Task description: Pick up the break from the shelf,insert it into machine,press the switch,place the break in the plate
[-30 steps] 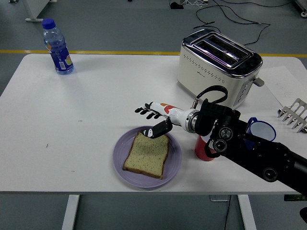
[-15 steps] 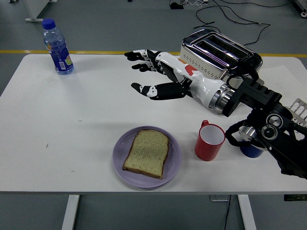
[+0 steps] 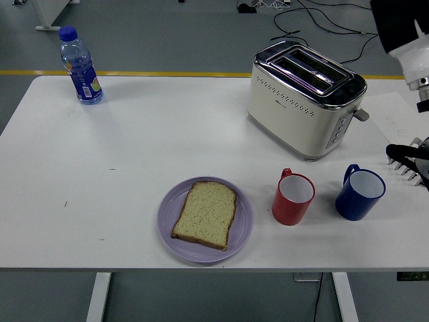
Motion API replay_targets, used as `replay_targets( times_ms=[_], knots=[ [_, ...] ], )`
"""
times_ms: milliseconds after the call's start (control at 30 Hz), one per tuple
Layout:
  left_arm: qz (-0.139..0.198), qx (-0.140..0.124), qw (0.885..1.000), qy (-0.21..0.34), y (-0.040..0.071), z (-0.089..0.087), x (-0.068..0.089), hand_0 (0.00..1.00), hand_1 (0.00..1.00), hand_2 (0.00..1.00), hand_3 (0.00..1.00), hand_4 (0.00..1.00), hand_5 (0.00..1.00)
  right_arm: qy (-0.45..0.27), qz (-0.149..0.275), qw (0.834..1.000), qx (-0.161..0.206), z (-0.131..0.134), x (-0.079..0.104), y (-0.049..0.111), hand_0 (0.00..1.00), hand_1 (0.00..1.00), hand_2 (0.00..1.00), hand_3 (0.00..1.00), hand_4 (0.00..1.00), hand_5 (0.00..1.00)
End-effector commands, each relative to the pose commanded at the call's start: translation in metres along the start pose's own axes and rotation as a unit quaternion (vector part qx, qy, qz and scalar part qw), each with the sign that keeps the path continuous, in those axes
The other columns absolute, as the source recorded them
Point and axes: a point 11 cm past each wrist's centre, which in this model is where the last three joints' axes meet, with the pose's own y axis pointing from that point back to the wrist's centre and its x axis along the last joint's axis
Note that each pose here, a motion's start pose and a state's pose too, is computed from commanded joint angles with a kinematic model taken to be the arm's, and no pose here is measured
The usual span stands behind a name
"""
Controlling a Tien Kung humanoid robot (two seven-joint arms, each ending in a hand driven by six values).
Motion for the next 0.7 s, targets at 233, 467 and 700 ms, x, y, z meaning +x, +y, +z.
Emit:
replay_targets(
  times_ms=[233, 467, 700],
  knots=[
    [0.0, 0.001, 1.0, -0.001, 0.0, -0.001, -0.001, 0.651, 0.575, 0.596, 0.603, 0.323, 0.956, -0.029, 0.137, 0.99, 0.007, -0.011, 0.086, 0.014, 0.81, 0.747, 0.772, 0.739, 0.536, 0.301],
    [-0.001, -0.001, 1.0, 0.001, 0.0, 0.0, -0.002, 0.651, 0.574, 0.597, 0.603, 0.322, 0.957, -0.034, 0.286, 0.958, -0.005, -0.012, 0.171, 0.054, 0.781, 0.712, 0.737, 0.684, 0.514, 0.308],
    [-0.002, -0.003, 1.0, 0.002, 0.0, 0.001, -0.002, 0.651, 0.574, 0.597, 0.603, 0.322, 0.958, -0.046, 0.373, 0.926, -0.033, -0.007, 0.221, 0.092, 0.761, 0.701, 0.726, 0.671, 0.505, 0.316]
  ],
)
